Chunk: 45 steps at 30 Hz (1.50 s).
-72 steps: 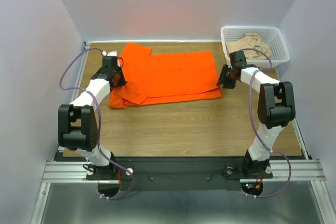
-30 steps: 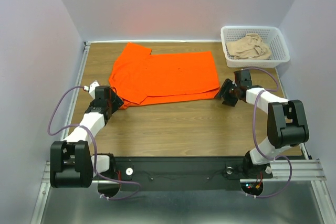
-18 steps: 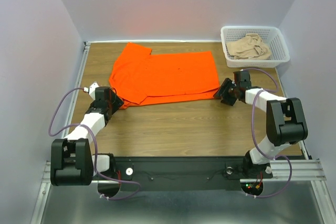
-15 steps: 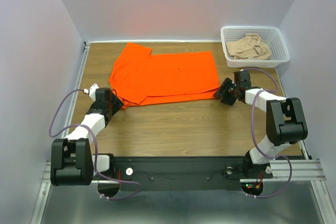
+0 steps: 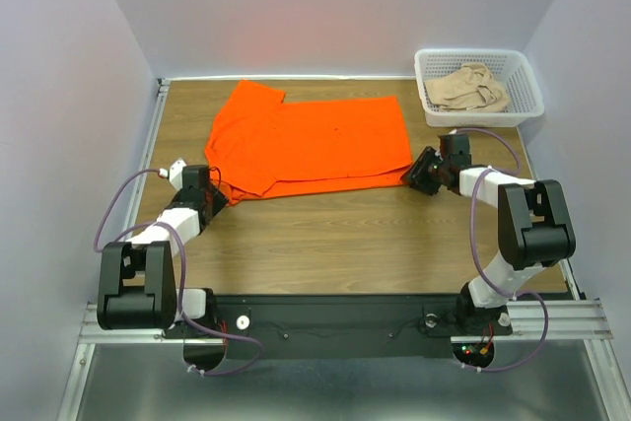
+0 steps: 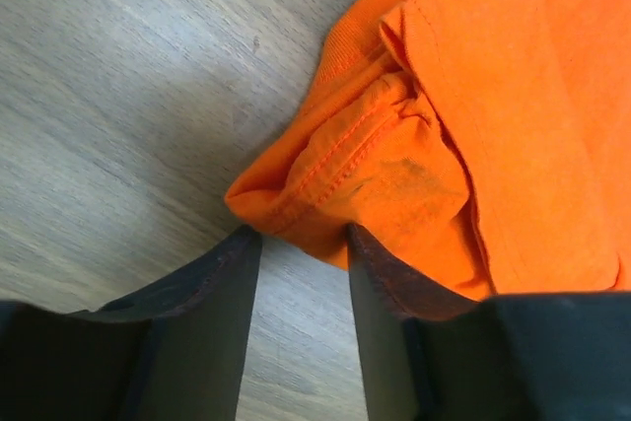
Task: Fold and stack the t-shirts
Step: Fold the tshirt
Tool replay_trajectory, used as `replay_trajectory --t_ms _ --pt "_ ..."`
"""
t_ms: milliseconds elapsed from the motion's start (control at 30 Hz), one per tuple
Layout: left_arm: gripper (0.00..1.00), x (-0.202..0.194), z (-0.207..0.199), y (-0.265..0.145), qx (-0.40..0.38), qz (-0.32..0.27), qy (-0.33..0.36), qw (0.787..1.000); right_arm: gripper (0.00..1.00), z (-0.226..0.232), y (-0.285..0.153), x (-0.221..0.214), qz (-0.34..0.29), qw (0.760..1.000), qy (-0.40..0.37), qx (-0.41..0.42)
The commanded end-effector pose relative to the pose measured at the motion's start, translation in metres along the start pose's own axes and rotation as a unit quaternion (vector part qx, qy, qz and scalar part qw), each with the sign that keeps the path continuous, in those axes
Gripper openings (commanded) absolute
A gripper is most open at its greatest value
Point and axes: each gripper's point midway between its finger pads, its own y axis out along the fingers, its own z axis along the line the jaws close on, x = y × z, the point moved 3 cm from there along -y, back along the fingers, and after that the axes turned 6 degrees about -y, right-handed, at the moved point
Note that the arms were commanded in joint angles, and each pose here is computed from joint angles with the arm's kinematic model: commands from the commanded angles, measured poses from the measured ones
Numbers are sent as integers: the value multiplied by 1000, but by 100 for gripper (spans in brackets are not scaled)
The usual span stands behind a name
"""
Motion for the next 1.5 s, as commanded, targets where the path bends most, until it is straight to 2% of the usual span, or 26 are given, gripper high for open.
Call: replay_trajectory --t_ms 0,267,400,500,833,1100,1267,1333,1367,1400,1467 --pt "44 12 -6 2 2 -16 1 1000 43 -18 6 -5 -1 1000 7 -29" --pt "27 17 -8 7 12 -18 14 1000 18 -29 9 -5 -3 999 14 -44" --pt "11 27 -6 10 24 -25 17 999 1 -35 8 -3 -6 999 17 -49" --pt "0 32 -8 13 24 -23 22 999 1 -41 6 -1 -7 998 22 -52" --pt "0 54 -7 2 37 -52 34 997 1 -57 -21 14 -29 996 27 -80" --pt "0 34 12 -3 61 -20 23 998 1 -73 -33 -6 -10 993 30 -117" --pt "0 30 12 -7 50 -17 17 998 1 -77 -40 -12 -4 992 27 -126" --pt "15 30 9 -11 39 -15 16 999 2 -73 -44 -9 -8 993 18 -120" --pt "21 32 7 -15 30 -19 15 999 5 -71 -46 -7 -8 993 9 -113" --pt "35 31 6 -17 27 -18 14 999 9 -69 -49 -8 -3 994 4 -113" --pt "51 36 2 -26 11 -27 10 1000 21 -63 -56 -2 -4 994 -9 -106"
